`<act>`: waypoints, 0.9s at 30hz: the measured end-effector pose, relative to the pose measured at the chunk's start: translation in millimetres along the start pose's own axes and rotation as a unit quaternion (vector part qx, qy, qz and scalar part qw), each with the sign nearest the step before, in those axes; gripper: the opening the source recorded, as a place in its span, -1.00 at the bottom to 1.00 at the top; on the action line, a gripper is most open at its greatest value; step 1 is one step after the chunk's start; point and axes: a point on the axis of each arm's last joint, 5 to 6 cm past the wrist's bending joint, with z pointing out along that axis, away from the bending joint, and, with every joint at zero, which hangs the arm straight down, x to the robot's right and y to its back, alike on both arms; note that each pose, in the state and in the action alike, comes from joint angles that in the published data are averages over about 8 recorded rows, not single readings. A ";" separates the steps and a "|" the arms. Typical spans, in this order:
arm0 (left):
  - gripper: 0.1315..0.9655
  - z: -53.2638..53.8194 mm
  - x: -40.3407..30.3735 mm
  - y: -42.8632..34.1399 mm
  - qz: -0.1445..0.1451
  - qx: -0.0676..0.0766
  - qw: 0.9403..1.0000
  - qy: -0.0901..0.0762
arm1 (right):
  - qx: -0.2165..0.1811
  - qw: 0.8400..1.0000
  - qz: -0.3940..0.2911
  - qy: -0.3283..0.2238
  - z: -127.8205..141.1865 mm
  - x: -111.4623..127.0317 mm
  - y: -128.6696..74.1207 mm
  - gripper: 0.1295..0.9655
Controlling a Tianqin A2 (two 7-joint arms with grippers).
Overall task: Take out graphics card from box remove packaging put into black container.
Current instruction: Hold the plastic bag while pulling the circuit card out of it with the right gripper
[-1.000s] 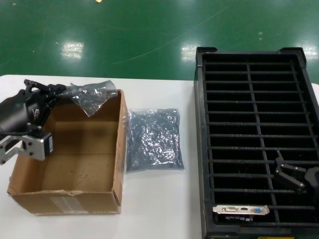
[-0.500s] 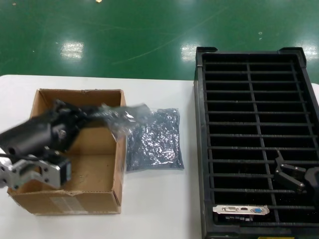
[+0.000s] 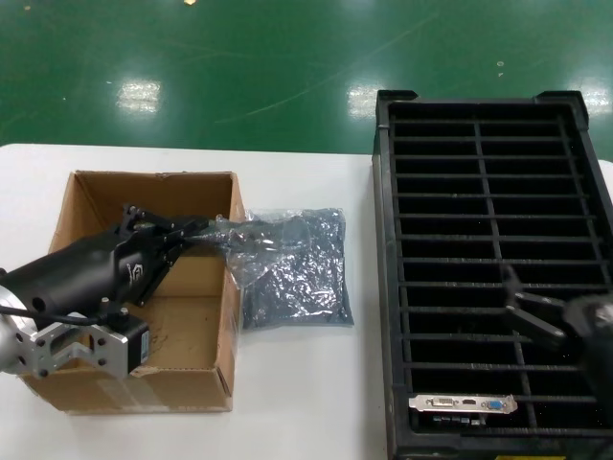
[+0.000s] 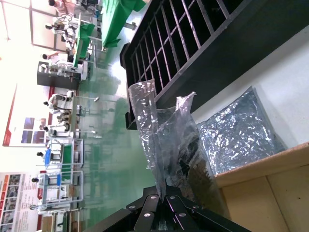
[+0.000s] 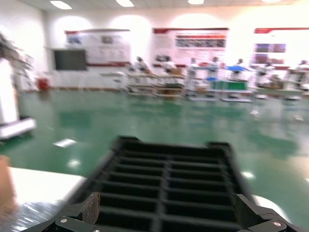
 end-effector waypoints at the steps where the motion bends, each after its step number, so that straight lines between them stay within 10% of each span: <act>1: -0.98 0.0 0.0 0.0 0.000 0.000 1.000 0.000 | 0.005 1.000 0.003 -0.011 2.0 -2.2 -2.7 1.00; 20: -0.98 0.0 0.0 0.0 0.000 0.000 1.000 0.000 | 0.034 0.973 -0.011 -0.229 23.5 -37.6 -31.4 1.00; 27: -0.98 0.0 0.0 0.0 0.000 0.000 1.000 0.000 | 0.039 0.951 -0.044 -0.303 26.9 -38.0 -29.5 0.66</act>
